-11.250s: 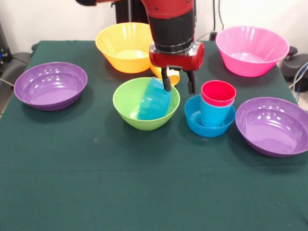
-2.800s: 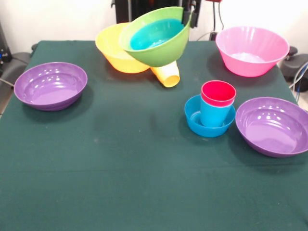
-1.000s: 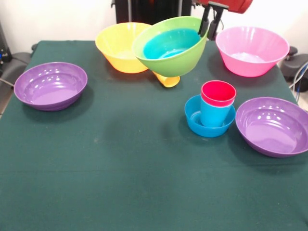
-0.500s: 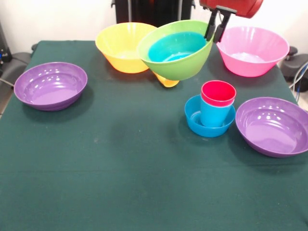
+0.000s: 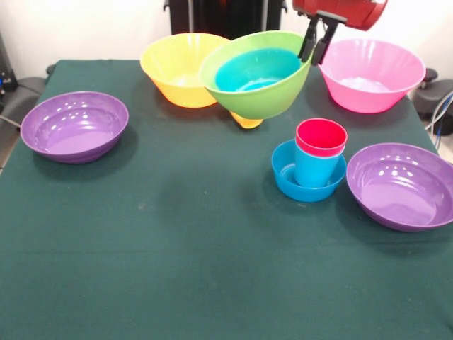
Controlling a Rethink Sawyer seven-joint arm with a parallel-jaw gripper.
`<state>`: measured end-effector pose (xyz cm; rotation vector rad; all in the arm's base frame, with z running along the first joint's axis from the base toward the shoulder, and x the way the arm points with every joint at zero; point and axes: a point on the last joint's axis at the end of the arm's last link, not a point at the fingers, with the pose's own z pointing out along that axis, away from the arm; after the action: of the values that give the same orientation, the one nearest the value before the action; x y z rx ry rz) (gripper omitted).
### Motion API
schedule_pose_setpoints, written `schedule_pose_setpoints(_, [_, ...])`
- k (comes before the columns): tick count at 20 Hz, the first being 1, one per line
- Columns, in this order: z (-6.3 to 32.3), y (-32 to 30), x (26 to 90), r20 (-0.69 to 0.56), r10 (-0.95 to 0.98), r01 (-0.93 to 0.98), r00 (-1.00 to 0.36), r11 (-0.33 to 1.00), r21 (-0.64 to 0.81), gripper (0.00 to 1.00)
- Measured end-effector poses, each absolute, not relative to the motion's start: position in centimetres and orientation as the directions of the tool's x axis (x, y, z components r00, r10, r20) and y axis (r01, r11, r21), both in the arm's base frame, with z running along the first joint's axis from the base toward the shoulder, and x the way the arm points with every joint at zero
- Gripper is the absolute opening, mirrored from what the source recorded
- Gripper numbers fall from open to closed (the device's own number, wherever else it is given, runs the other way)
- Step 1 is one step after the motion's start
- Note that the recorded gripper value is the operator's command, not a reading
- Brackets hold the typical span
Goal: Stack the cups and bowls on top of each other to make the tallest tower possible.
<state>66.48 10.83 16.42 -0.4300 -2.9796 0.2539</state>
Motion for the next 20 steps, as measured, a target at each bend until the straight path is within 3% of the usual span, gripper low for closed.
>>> schedule_pose_setpoints(20, [15.9, 15.5, 65.0, 0.117, 0.292, 0.263, -0.949, 0.941, -0.212, 0.0])
